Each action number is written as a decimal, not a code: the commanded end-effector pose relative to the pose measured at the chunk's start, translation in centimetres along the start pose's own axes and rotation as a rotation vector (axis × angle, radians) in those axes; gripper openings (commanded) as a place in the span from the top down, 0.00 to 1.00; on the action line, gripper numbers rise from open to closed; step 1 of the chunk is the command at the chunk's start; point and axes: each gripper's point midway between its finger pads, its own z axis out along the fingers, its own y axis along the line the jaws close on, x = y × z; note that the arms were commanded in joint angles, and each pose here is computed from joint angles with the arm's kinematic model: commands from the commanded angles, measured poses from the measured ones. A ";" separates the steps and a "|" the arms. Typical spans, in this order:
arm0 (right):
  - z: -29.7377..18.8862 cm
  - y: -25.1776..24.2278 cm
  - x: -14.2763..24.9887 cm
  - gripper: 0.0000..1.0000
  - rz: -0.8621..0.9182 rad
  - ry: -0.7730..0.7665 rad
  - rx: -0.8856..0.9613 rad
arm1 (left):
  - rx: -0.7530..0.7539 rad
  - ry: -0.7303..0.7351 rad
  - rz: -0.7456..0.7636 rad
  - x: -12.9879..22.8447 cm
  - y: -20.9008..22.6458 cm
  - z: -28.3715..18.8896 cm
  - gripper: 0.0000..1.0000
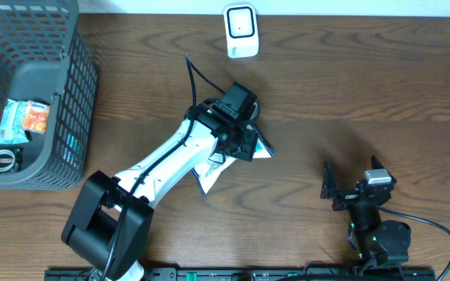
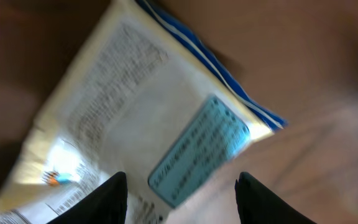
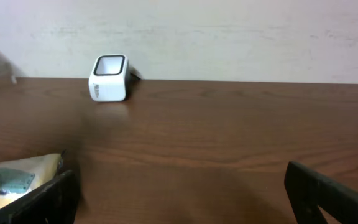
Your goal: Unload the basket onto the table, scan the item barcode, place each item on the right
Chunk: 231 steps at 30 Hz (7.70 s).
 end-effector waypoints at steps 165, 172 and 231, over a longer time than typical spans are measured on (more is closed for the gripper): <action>0.0 0.1 0.1 0.01 0.006 0.000 -0.006 | -0.046 -0.067 -0.281 -4.0 3.1 5.4 0.87; 0.0 0.1 0.1 0.01 0.006 0.000 -0.006 | -0.053 -0.084 -0.296 -4.9 5.3 8.6 0.87; 0.0 0.1 0.1 0.01 0.006 0.000 -0.006 | -0.166 -0.339 -0.057 -7.2 6.6 -10.2 0.17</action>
